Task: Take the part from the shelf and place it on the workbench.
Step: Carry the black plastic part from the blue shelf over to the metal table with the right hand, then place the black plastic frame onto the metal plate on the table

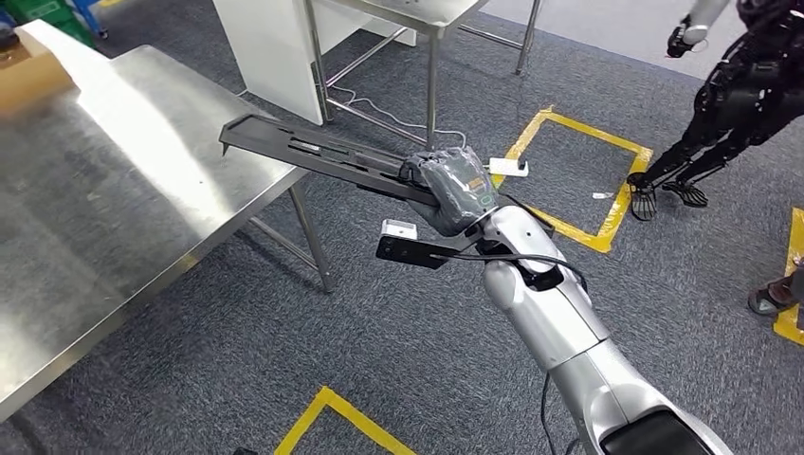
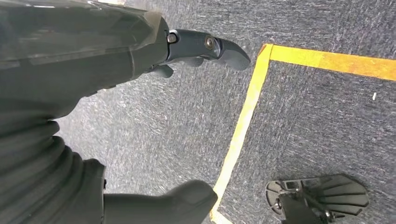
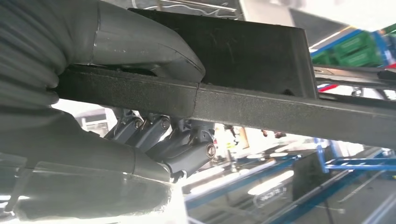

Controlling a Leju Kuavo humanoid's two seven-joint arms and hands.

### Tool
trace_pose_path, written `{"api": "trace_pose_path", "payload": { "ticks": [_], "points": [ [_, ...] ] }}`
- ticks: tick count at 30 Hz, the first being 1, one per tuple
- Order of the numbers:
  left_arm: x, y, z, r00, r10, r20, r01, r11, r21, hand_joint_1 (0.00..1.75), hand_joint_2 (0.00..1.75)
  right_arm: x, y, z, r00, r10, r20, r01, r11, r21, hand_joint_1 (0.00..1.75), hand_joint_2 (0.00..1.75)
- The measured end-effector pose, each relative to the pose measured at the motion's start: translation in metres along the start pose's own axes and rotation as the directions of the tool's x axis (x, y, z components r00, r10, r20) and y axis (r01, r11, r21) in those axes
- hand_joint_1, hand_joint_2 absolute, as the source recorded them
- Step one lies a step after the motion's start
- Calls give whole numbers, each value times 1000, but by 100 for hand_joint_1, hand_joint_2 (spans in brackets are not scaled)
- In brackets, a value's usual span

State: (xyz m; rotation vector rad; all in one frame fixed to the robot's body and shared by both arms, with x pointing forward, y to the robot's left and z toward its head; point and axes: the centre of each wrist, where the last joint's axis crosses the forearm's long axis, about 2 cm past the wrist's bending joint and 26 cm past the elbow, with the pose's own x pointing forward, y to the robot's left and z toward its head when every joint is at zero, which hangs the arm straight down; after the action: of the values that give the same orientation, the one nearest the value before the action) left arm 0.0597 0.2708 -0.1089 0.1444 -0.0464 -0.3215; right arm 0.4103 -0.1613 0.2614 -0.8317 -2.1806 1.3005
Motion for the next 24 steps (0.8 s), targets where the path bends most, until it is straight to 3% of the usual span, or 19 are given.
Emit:
{"api": "trace_pose_path", "payload": {
  "ticks": [24],
  "points": [
    [-2, -6, 1, 1000, 11, 4, -11, 1000, -14, 0, 175, 23, 8, -17, 998, -20, 56, 17, 999, 48, 171, 175]
  ]
}}
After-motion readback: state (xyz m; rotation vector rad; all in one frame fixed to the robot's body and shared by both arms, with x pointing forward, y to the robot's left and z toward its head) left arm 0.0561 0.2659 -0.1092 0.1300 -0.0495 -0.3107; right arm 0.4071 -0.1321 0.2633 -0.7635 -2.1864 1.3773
